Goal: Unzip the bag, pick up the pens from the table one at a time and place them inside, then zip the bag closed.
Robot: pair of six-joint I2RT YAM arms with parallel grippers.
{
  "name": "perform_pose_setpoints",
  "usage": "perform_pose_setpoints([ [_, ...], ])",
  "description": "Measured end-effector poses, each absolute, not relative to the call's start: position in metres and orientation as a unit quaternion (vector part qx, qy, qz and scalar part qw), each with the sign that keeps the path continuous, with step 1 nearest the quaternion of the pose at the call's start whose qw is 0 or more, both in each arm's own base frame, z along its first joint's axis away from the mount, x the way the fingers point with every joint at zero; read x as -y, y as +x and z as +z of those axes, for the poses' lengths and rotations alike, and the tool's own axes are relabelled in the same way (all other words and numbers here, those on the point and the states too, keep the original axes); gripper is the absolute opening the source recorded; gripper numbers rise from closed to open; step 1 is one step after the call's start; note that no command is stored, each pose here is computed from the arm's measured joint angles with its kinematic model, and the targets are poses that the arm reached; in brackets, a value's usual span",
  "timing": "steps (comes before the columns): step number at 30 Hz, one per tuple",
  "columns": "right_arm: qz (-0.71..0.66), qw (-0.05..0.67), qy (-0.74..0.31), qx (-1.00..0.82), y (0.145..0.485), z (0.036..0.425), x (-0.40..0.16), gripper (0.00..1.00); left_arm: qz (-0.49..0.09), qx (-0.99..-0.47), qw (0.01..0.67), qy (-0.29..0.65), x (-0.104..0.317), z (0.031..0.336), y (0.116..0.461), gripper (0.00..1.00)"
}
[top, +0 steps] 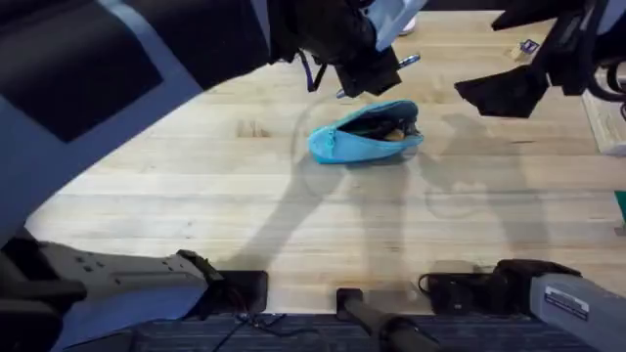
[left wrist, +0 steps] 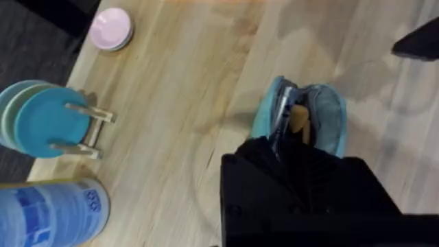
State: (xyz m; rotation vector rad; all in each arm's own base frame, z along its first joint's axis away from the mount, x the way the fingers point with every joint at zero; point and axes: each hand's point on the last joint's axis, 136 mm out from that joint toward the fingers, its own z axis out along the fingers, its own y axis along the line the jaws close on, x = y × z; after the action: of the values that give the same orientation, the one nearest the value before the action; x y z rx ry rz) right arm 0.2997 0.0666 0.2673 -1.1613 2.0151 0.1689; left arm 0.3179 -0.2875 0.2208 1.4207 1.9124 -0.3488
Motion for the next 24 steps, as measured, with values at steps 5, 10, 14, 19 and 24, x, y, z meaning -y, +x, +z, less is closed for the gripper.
perform_pose_setpoints([
  [5, 0.066, 0.394, -0.457, -0.795, 0.300, 0.267, -0.066, 0.997, -0.158, -0.740, 0.339, 0.560, 0.297, 0.205, 0.317, 0.042],
  [10, 0.066, 0.394, -0.457, -0.795, 0.300, 0.267, -0.066, 0.998, -0.172, -0.747, 0.306, 0.564, 0.303, 0.179, 0.318, 0.042],
  [14, 0.066, 0.394, -0.457, -0.795, 0.300, 0.267, -0.066, 0.997, -0.184, -0.750, 0.287, 0.567, 0.308, 0.164, 0.316, 0.042],
  [19, 0.066, 0.394, -0.457, -0.795, 0.300, 0.267, -0.066, 0.998, -0.205, -0.745, 0.278, 0.570, 0.313, 0.160, 0.311, 0.042],
  [24, 0.067, 0.394, -0.457, -0.795, 0.300, 0.267, -0.066, 0.998, -0.216, -0.743, 0.276, 0.570, 0.315, 0.161, 0.308, 0.042],
])
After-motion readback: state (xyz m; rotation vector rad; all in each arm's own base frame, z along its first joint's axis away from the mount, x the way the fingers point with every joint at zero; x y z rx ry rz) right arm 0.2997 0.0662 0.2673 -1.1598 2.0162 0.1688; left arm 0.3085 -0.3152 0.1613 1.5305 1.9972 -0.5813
